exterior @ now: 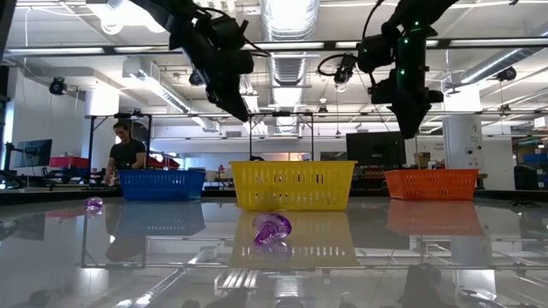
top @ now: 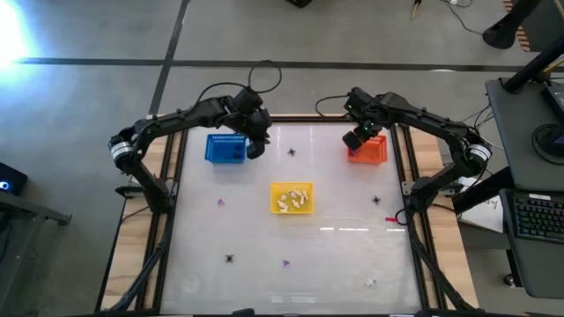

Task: Sort Halloween decoration
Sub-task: Put the black spider toy into the blue bin

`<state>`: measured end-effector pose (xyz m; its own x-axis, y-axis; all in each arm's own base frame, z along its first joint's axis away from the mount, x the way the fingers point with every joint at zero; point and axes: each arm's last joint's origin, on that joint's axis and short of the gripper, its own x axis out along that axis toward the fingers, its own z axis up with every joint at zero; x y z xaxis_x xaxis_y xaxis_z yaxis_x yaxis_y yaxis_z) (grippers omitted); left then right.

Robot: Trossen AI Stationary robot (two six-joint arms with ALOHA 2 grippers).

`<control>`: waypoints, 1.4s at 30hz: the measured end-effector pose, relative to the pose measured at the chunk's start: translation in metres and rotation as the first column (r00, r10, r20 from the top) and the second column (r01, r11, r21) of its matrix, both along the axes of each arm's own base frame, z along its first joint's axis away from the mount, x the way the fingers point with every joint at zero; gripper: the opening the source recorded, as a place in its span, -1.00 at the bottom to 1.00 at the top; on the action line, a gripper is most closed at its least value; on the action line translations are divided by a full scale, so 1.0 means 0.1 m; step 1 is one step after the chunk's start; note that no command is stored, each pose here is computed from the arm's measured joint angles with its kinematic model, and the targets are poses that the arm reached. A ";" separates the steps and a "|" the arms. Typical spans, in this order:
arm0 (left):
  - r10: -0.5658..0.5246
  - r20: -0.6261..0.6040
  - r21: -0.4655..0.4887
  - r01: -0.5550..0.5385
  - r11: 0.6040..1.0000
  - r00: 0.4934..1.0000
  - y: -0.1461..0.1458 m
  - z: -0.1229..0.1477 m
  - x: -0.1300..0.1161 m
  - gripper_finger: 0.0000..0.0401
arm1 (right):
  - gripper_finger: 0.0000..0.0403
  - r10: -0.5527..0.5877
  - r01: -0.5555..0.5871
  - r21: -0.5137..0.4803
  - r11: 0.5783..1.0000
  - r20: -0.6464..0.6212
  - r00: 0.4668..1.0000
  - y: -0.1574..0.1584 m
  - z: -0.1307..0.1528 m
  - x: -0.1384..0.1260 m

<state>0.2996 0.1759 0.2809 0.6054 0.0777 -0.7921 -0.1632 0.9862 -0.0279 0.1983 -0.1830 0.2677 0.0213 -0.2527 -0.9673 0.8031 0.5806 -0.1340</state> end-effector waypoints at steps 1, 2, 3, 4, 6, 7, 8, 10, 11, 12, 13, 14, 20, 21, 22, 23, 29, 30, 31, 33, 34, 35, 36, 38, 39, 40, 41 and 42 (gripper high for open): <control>-0.004 0.000 -0.008 0.004 1.000 1.000 0.00 -0.01 0.00 -0.53 | -0.67 -0.005 0.005 0.000 1.000 0.002 1.000 0.00 0.00 0.00; -0.009 0.001 -0.018 0.009 1.000 1.000 0.00 -0.01 0.00 -0.52 | -0.67 -0.012 0.012 0.001 1.000 0.003 1.000 0.00 0.00 0.00; -0.010 0.001 -0.023 0.010 1.000 1.000 0.00 -0.02 0.00 -0.50 | -0.67 -0.018 0.018 0.005 1.000 0.008 1.000 0.00 0.00 0.00; -0.009 0.008 -0.021 0.009 1.000 1.000 0.00 -0.02 0.01 -0.49 | -0.67 -0.018 0.018 0.016 1.000 0.018 1.000 0.00 0.00 0.00; 0.001 0.028 -0.017 0.000 1.000 1.000 0.01 0.00 0.03 -0.44 | -0.67 -0.013 0.011 0.042 0.999 0.041 0.999 0.01 0.00 0.01; 0.002 0.041 -0.010 -0.002 1.000 0.999 0.02 0.00 0.04 -0.41 | -0.67 -0.010 0.007 0.055 0.998 0.052 0.999 0.02 0.00 0.01; 0.002 0.058 0.002 -0.003 1.000 0.998 0.03 0.01 0.05 -0.38 | -0.67 -0.008 0.004 0.063 0.998 0.060 0.998 0.02 0.00 0.02; 0.011 0.094 0.019 -0.012 1.000 0.996 0.06 0.02 0.09 -0.31 | -0.67 -0.006 0.002 0.067 0.998 0.065 0.998 0.02 0.00 0.02; 0.022 0.103 0.017 -0.024 1.000 0.994 0.08 0.01 0.11 -0.27 | -0.67 -0.007 0.002 0.070 0.998 0.068 0.998 0.02 0.00 0.02; 0.035 0.111 0.010 -0.037 0.999 0.993 0.09 -0.01 0.13 -0.23 | -0.67 -0.006 0.002 0.071 0.998 0.069 0.998 0.02 0.00 0.02; 0.047 0.124 0.005 -0.048 0.999 0.991 0.11 -0.02 0.16 -0.19 | -0.67 -0.006 0.001 0.070 0.998 0.070 0.998 0.02 0.00 0.02; 0.062 0.127 -0.007 -0.062 0.998 0.990 0.12 -0.05 0.18 -0.16 | -0.67 -0.006 0.001 0.070 0.998 0.071 0.997 0.02 0.00 0.02; 0.218 0.136 -0.071 -0.210 0.975 0.966 0.21 -0.19 0.29 -0.08 | -0.67 -0.009 0.004 0.070 0.998 0.072 0.997 0.02 0.00 0.02; 0.256 0.134 -0.096 -0.244 0.965 0.957 0.22 -0.22 0.31 -0.08 | -0.67 -0.016 0.011 0.071 0.997 0.073 0.997 0.02 0.00 0.02; 0.286 0.133 -0.118 -0.271 0.955 0.949 0.24 -0.26 0.33 -0.09 | -0.67 -0.024 0.019 0.072 0.997 0.074 0.997 0.02 0.00 0.02; 0.311 0.126 -0.141 -0.293 0.946 0.942 0.25 -0.30 0.35 -0.10 | -0.67 -0.029 0.024 0.072 0.997 0.075 0.997 0.02 0.00 0.02; 0.397 0.054 -0.223 -0.377 0.899 0.916 0.30 -0.55 0.44 -0.18 | -0.67 -0.030 0.024 0.072 0.997 0.076 0.997 0.02 0.00 0.02; 0.399 0.043 -0.223 -0.381 0.897 0.916 0.31 -0.57 0.45 -0.19 | -0.67 -0.030 0.024 0.072 0.997 0.076 0.997 0.02 0.00 0.02; 0.398 0.036 -0.222 -0.381 0.898 0.917 0.32 -0.59 0.47 -0.19 | -0.67 -0.030 0.024 0.073 0.997 0.076 0.997 0.02 0.00 0.02; 0.390 0.028 -0.213 -0.376 0.902 0.920 0.34 -0.61 0.51 -0.20 | -0.67 -0.030 0.024 0.072 0.997 0.076 0.997 0.02 0.00 0.02; 0.385 0.035 -0.204 -0.371 0.906 0.922 0.36 -0.60 0.53 -0.20 | -0.67 -0.029 0.024 0.072 0.997 0.077 0.997 0.02 0.00 0.03; 0.382 0.033 -0.198 -0.369 0.908 0.923 0.38 -0.60 0.57 -0.20 | -0.67 -0.029 0.024 0.071 0.997 0.077 0.997 0.02 0.00 0.03; 0.380 0.025 -0.199 -0.368 0.908 0.924 0.40 -0.60 0.60 -0.20 | -0.67 -0.029 0.024 0.070 0.997 0.078 0.996 0.02 0.00 0.03; 0.366 -0.021 -0.195 -0.362 0.911 0.931 0.43 -0.62 0.66 -0.20 | -0.67 -0.029 0.024 0.071 0.997 0.078 0.996 0.02 0.00 0.03; 0.348 -0.056 -0.189 -0.352 0.917 0.936 0.44 -0.64 0.68 -0.20 | -0.67 -0.029 0.024 0.071 0.997 0.078 0.997 0.02 0.00 0.03; 0.325 -0.082 -0.181 -0.335 0.925 0.942 0.45 -0.63 0.71 -0.20 | -0.67 -0.029 0.024 0.071 0.997 0.078 0.996 0.02 0.00 0.03; 0.304 -0.096 -0.171 -0.316 0.933 0.948 0.46 -0.61 0.75 -0.20 | -0.67 -0.029 0.024 0.071 0.997 0.078 0.996 0.02 0.00 0.03; 0.284 -0.109 -0.163 -0.299 0.940 0.953 0.47 -0.56 0.78 -0.20 | -0.67 -0.029 0.024 0.071 0.997 0.078 0.996 0.02 0.00 0.03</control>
<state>0.3776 0.2226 0.2245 0.5092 0.0963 -0.8552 -0.4520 0.8756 -0.1705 0.2011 -0.1810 0.2674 0.0928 -0.1861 -0.9781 0.8247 0.5648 -0.0292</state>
